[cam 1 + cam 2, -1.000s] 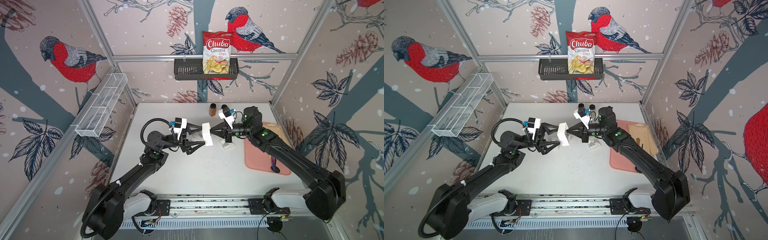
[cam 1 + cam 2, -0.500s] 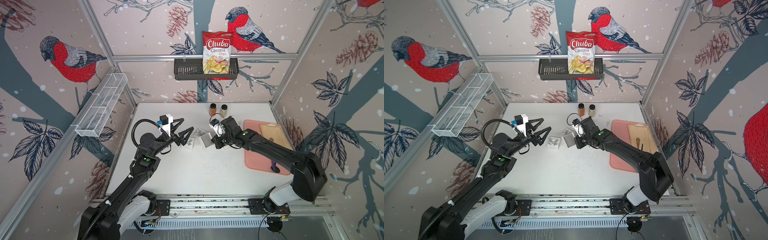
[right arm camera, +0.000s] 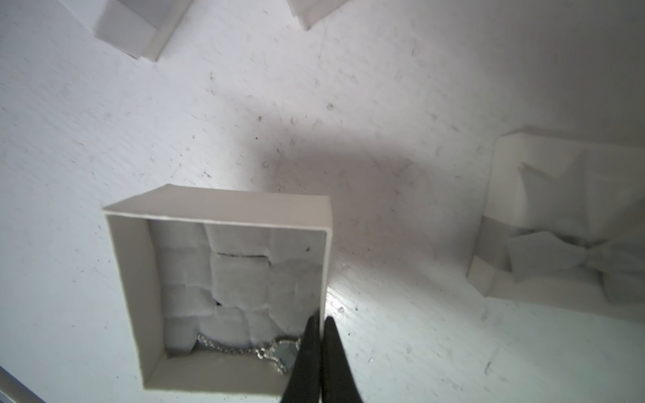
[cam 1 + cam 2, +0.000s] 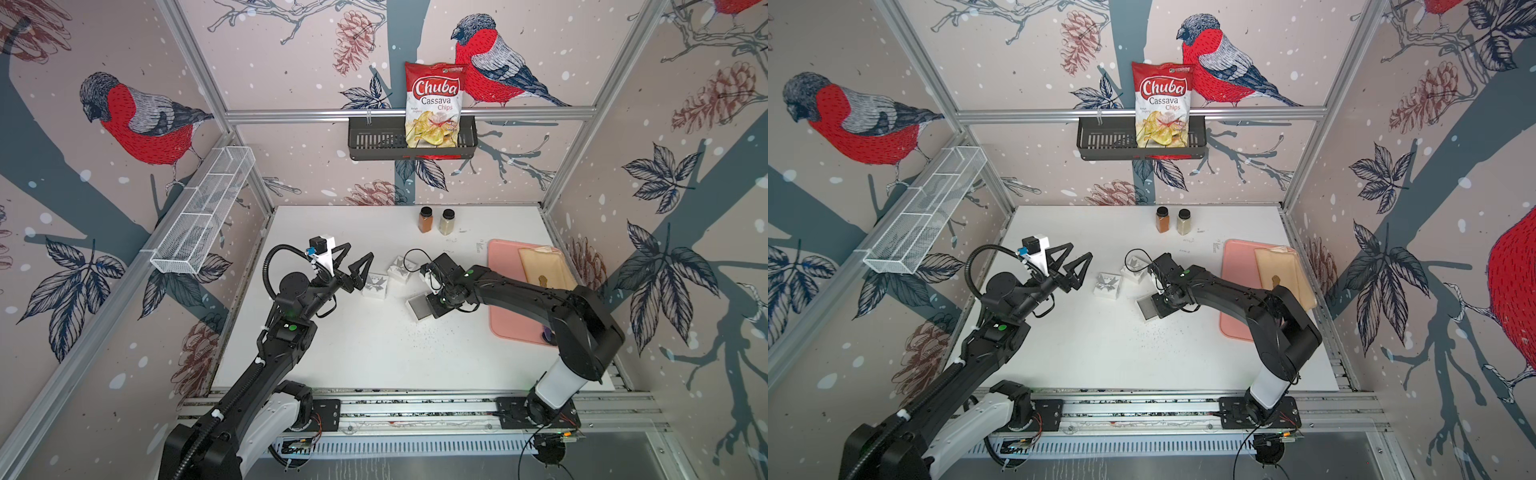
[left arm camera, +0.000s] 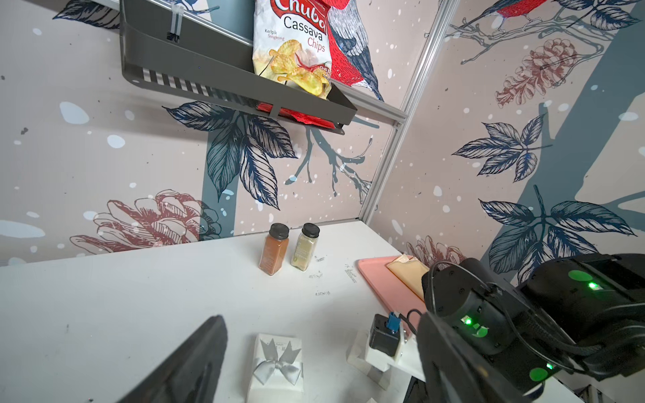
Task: Take the necklace out of the lift-off lid jewelry box
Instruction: Place the jewelry box at the center of the board, then take out the inner lining from the jewelry box.
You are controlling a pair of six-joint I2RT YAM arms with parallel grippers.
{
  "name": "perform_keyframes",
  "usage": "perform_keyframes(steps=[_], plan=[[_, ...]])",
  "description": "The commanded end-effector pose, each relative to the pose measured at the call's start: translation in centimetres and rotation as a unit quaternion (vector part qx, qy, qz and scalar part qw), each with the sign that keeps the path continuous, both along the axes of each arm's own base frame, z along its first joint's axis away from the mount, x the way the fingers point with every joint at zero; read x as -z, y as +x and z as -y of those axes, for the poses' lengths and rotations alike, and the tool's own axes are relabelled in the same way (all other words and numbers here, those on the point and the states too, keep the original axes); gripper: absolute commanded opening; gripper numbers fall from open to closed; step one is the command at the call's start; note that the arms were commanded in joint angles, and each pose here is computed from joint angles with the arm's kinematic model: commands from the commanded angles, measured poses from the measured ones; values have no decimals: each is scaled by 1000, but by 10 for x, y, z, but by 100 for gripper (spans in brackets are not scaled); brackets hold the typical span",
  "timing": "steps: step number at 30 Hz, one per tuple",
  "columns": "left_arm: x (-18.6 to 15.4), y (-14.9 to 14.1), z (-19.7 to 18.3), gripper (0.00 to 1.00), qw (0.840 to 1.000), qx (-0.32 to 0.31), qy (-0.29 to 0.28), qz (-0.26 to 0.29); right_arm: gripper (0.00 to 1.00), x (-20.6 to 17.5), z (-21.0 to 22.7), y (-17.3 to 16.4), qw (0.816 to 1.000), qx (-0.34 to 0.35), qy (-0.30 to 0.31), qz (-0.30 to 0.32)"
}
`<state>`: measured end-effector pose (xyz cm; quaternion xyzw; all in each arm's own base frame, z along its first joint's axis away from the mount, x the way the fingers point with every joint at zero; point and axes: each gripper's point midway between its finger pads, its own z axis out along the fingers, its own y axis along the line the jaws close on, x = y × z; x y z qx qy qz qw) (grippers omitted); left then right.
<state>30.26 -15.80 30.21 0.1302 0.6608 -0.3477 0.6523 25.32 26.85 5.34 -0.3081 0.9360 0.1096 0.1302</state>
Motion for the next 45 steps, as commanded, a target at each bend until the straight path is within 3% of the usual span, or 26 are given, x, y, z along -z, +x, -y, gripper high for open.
perform_keyframes(steps=[1,3,5,6,14,21,29,37,45], plan=[[-3,-3,-1,89,1000,-2,-3,10,8,8,2,-4,1000,-4,-20,-12],[-3,-4,-3,89,1000,-4,-5,11,16,10,2,-4,1000,-4,-22,-15],[-3,-5,-4,89,1000,-6,-5,11,34,6,0,-2,1000,-4,-20,-12],[-3,-5,-4,89,1000,-8,-4,11,37,2,-2,-1,1000,-5,-15,-8],[8,-1,-8,88,1000,-22,-3,-2,37,-21,-26,1,1000,-28,9,11],[11,-3,-7,88,1000,-19,2,0,39,-1,-36,-2,1000,-29,6,-6],[32,-7,-5,86,1000,-9,3,-18,49,18,-34,-1,1000,-20,-3,-9],[50,-13,-1,82,999,9,12,-32,45,36,-29,2,1000,-12,-24,-6],[100,-18,5,75,995,32,21,-92,16,34,-32,7,1000,-6,-5,8]])
